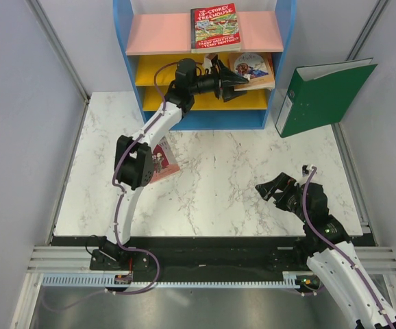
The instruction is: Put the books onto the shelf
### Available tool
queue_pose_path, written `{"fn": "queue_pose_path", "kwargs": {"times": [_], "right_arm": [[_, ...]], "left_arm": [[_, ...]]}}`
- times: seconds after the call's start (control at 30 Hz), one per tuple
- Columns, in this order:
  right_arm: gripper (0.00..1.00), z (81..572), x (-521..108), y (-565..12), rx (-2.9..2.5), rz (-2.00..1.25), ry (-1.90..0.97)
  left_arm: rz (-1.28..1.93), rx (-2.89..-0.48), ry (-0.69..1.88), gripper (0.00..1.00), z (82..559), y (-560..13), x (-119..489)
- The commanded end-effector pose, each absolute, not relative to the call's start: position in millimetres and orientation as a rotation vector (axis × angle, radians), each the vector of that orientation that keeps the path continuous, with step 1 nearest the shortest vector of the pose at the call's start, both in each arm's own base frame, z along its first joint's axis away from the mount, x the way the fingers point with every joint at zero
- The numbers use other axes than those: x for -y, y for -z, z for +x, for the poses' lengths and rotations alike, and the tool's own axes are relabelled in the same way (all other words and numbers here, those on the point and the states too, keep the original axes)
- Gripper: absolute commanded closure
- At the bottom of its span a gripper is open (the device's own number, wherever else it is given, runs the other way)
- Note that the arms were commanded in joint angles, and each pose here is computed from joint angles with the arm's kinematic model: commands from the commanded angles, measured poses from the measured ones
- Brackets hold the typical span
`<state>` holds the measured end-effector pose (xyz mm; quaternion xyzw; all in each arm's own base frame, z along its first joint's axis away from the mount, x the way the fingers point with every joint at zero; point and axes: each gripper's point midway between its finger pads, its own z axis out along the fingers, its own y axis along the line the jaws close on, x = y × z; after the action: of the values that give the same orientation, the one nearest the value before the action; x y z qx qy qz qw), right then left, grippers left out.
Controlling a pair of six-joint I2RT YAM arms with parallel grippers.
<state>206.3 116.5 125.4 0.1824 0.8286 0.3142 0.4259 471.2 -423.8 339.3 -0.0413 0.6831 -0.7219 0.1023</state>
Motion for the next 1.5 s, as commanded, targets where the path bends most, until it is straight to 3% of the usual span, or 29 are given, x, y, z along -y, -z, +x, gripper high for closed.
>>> {"fn": "queue_pose_path", "kwargs": {"times": [0.0, 0.37, 0.6, 0.93, 1.47], "right_arm": [[0.02, 209.9, -116.9, -130.7, -2.035, 0.462, -0.799], [0.02, 208.9, -116.9, -131.1, -2.034, 0.462, -0.802], [0.02, 208.9, -116.4, -130.1, -2.036, 0.467, -0.798], [0.02, 209.0, -116.4, -128.7, -2.04, 0.466, -0.796], [0.02, 210.0, -116.8, -126.0, -2.052, 0.471, -0.791]], "left_arm": [[-0.119, -2.104, 2.125, 0.43, 449.3, -338.0, 414.3], [-0.104, -2.314, 1.829, 0.45, 434.7, -289.6, 398.3], [-0.14, -2.285, 1.71, 0.51, 440.8, -282.8, 386.1], [-0.175, -2.164, 1.776, 0.52, 462.9, -303.1, 389.7], [-0.136, -2.038, 1.866, 0.54, 460.9, -321.6, 390.2]]}}
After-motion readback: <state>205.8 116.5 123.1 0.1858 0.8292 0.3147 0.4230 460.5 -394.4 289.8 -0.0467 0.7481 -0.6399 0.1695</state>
